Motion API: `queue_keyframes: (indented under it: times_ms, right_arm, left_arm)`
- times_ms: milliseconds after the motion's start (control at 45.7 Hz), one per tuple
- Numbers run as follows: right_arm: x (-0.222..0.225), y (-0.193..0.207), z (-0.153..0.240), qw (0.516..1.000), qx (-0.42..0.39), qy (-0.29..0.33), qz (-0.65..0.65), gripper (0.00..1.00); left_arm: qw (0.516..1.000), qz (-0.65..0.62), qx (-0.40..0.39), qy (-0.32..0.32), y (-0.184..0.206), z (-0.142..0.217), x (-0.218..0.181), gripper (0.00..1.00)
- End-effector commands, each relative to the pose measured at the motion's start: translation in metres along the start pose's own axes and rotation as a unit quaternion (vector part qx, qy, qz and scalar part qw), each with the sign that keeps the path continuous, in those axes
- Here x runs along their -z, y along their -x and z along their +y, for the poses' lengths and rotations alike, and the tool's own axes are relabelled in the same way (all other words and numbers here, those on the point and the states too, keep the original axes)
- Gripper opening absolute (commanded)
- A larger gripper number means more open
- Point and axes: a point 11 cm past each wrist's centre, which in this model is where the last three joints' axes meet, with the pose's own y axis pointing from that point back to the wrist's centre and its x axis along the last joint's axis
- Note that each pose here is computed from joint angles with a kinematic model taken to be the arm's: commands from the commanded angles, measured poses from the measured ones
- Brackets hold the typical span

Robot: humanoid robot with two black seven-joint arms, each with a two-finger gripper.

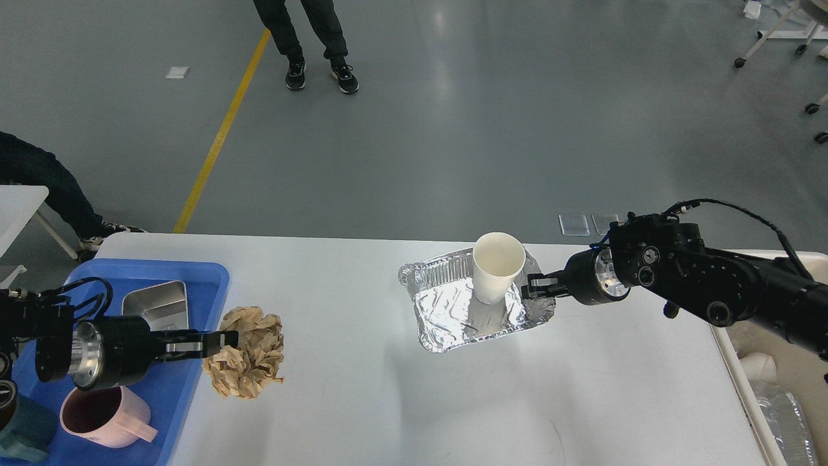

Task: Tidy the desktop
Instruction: 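Lift the paper ball and carry it over the foil tray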

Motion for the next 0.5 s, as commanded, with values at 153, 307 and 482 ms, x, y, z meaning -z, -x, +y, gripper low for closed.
queue_keyframes:
  times_ms: [153,307,482]
  right_arm:
    - [0.001,0.001,-0.001,1.000,0.001,-0.001,0.001,0.00]
    - [0.001,0.000,-0.001,1.000,0.001,-0.001,0.001,0.00]
    - [0.001,0.001,-0.001,1.000,0.001,-0.001,0.001,0.00]
  left_arm:
    - [0.998,-0.004,-0.063,-0.016,-0.037,0.048,0.004,0.05]
    - [0.995,-0.005,-0.094,-0.034,-0.056,0.084,0.011,0.05]
    - [0.992,0.001,-0.116,-0.049,-0.059,0.108,0.021,0.05]
